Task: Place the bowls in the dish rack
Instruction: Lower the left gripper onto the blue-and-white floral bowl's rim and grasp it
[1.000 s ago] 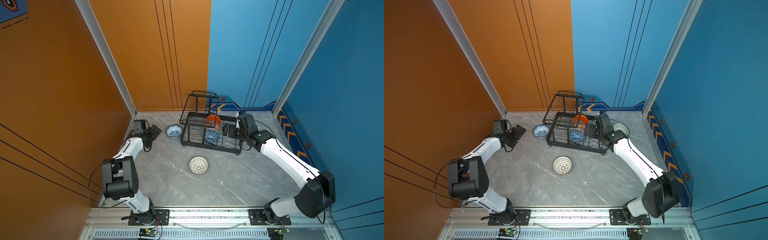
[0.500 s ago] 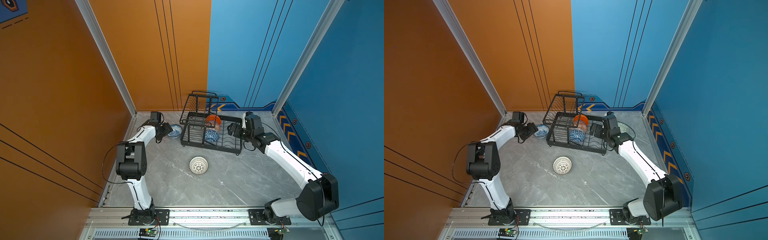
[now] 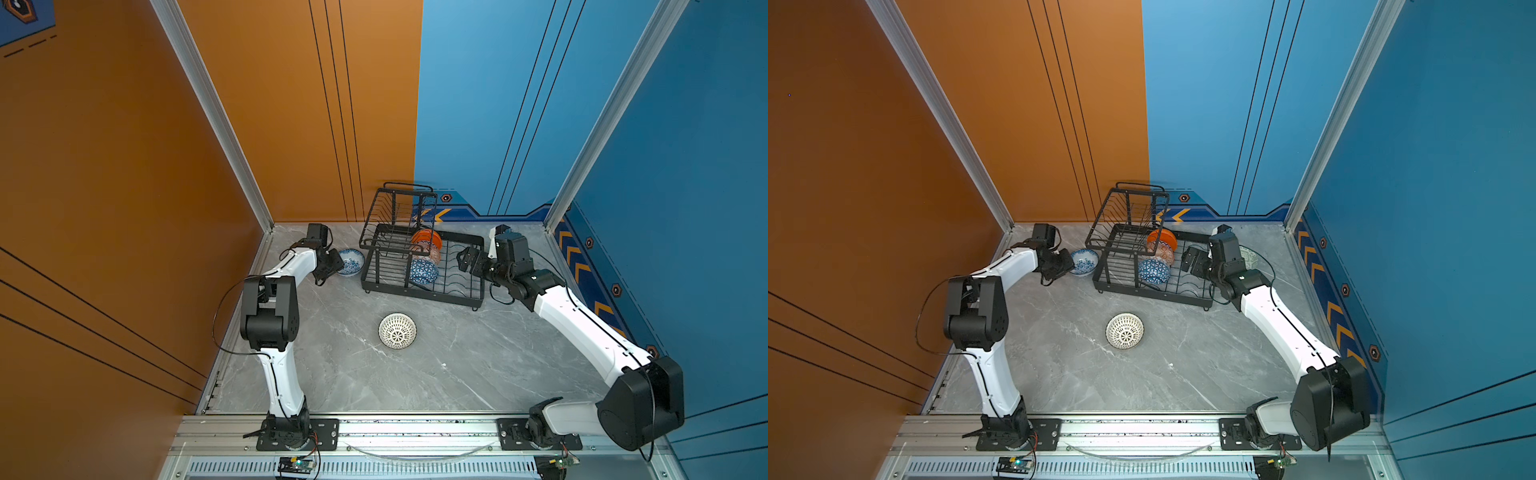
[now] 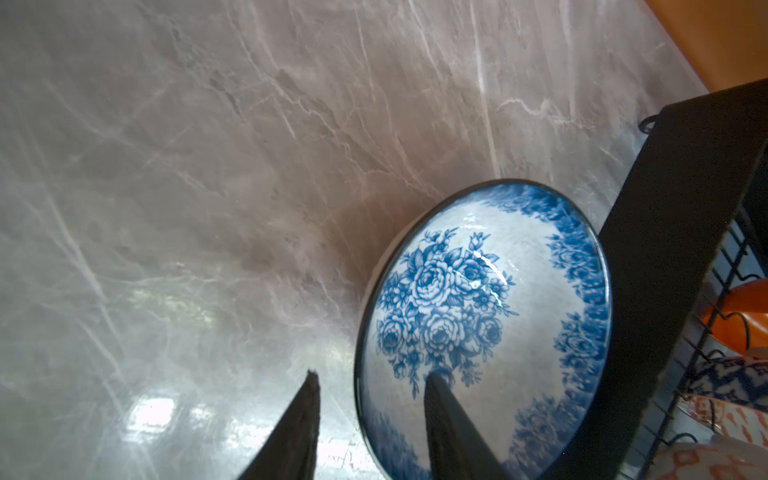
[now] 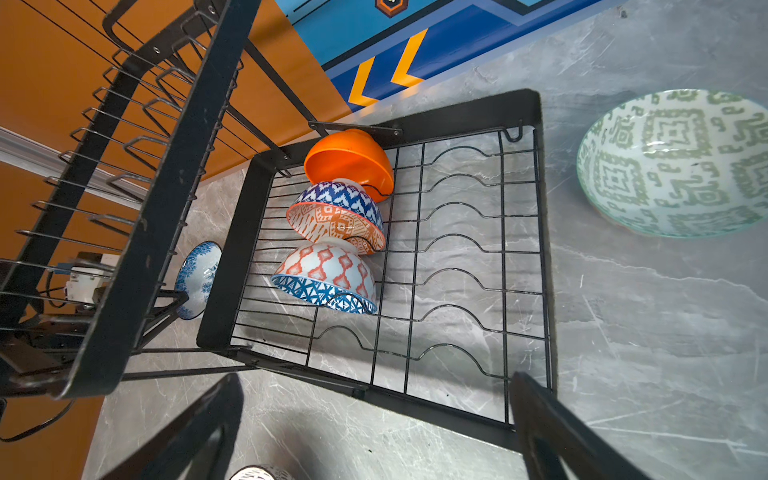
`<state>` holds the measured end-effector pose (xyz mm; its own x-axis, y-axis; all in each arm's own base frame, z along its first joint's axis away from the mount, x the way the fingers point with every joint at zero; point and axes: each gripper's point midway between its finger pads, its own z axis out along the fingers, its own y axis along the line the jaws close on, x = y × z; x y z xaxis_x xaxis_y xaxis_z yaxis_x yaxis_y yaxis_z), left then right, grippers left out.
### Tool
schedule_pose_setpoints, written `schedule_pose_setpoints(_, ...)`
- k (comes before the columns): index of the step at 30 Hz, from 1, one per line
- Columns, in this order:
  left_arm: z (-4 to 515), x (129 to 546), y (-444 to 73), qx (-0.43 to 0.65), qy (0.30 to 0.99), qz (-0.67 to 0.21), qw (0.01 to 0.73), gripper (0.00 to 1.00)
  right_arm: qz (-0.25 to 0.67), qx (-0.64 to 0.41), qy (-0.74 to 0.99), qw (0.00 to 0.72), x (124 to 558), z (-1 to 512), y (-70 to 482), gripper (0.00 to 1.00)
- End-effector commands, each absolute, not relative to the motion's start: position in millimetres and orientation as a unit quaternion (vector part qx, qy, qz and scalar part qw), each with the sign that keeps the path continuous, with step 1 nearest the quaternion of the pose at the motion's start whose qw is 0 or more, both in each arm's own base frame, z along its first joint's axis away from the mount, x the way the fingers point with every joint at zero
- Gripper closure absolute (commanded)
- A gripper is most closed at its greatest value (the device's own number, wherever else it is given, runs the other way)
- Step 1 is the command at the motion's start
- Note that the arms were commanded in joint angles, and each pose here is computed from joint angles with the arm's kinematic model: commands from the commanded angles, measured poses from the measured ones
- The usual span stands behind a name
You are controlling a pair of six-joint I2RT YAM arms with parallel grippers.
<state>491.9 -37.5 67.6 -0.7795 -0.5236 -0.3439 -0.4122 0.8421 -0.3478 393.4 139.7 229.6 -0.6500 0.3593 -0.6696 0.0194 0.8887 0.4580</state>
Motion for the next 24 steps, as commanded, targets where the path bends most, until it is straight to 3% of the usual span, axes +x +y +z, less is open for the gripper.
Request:
schedule_pose_setpoints(1, 58.5, 488.9, -38.6, -0.24, 0.943, -0.11, 0.204, 0.6, 0.225, 0.116, 0.876, 0.411, 390.5, 236.1, 137.2, 0.0)
schedule_pose_setpoints(5, 52.8, 489.2, -37.4, -0.24, 0.944, -0.106, 0.199, 0.65, 0.23, 0.121, 0.873, 0.413, 389.7, 237.0, 134.7, 0.0)
schedule_pose_setpoints(10, 49.9, 489.2, -39.1, -0.24, 0.945, -0.105, 0.196, 0.78, 0.233, 0.125, 0.873, 0.411, 387.9, 235.5, 132.8, 0.0)
schedule_pose_setpoints(16, 55.9, 486.8, -37.3, -0.248, 0.942, -0.111, 0.199, 1.0, 0.237, 0.128, 0.871, 0.411, 386.5, 237.7, 132.7, 0.0)
schedule_pose_setpoints(24, 93.7, 481.8, -12.3, -0.276, 0.924, -0.111, 0.241, 1.0, 0.243, 0.12, 0.866, 0.419, 381.2, 255.3, 137.3, 0.0)
